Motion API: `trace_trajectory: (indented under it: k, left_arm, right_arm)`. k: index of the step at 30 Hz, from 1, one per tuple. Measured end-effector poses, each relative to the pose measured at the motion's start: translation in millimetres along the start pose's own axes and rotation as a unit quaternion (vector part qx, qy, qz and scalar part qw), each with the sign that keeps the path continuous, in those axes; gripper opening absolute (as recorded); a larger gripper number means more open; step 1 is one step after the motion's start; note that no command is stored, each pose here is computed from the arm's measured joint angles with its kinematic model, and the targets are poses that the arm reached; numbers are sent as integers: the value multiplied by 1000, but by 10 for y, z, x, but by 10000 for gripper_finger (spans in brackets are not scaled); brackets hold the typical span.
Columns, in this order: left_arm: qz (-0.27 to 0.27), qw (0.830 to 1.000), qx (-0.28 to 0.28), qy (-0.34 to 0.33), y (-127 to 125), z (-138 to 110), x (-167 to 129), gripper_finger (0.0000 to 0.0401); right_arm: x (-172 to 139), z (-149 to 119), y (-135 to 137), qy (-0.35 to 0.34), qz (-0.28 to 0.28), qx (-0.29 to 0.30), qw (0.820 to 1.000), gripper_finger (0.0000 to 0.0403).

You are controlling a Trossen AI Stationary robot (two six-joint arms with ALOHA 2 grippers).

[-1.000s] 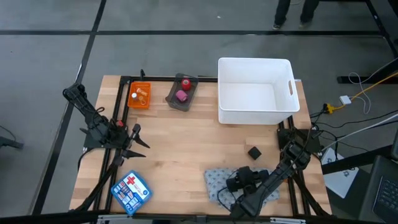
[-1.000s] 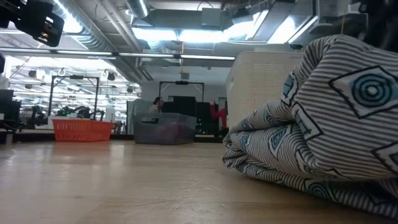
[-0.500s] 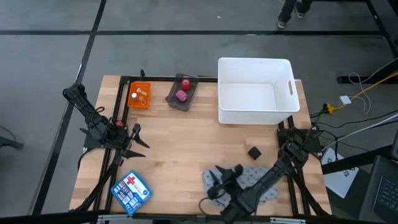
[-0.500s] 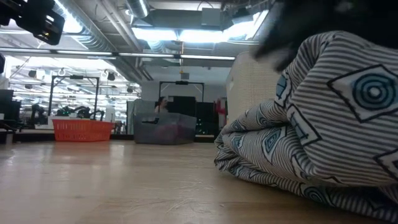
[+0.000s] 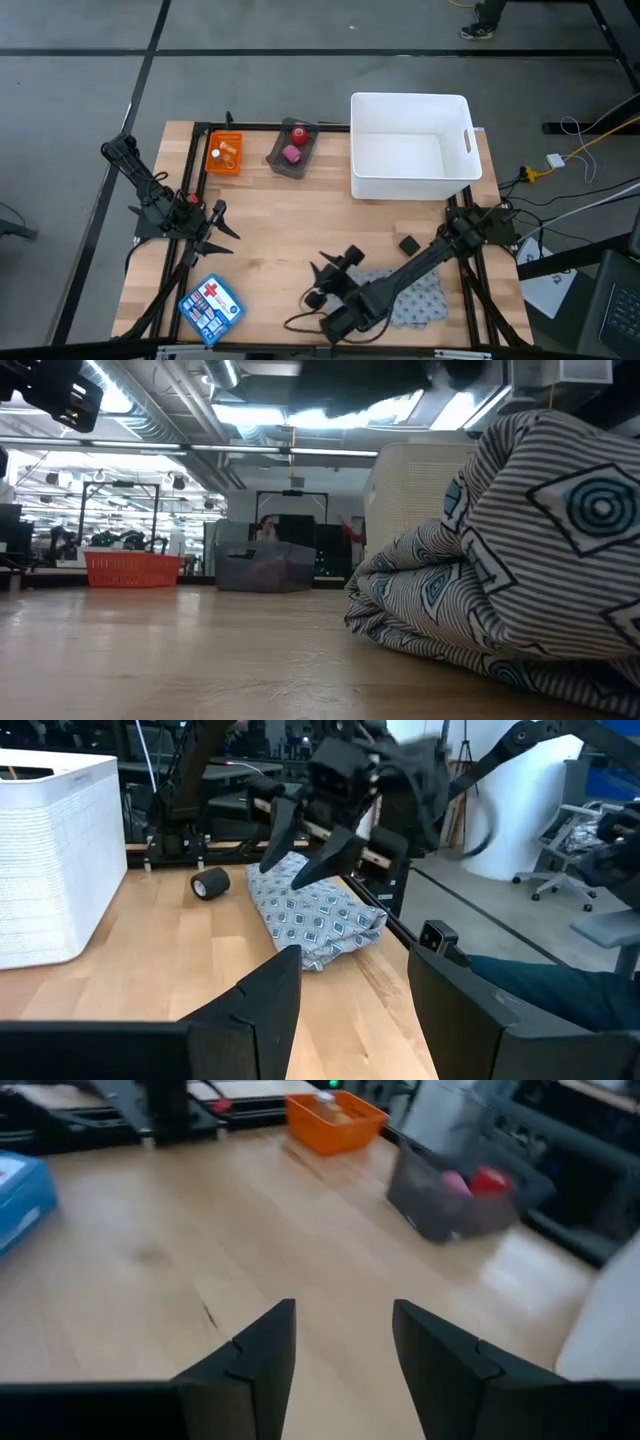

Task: Pick & place medical supplies in basket/bin
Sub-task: Put the black bandage into the black bin

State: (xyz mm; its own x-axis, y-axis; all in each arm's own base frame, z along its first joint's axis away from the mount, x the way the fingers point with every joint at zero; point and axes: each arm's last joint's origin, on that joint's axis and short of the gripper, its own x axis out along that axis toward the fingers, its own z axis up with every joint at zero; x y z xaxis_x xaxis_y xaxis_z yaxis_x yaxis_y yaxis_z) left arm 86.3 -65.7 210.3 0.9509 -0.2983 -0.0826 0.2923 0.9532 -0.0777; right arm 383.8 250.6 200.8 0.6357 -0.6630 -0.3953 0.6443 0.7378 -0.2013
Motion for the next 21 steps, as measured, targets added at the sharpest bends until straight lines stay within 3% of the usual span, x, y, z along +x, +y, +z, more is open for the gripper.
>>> trace_trajectory:
  k: [4,7,14,21]
  left_arm:
    - [-9,1000,0,1,-5,-1,0,182]
    - [-11,1000,-1,1,-6,-1,0,182]
    - [-11,1000,-1,1,-6,0,0,182]
    - [-29,1000,-8,4,-17,-2,-1,182]
  right_arm:
    - [22,238,146,-25,45,-36,998,169]
    - [32,407,283,-48,117,-60,990,169]
    - [100,795,404,-142,274,-90,947,169]
    - [182,826,380,-151,275,-128,941,169]
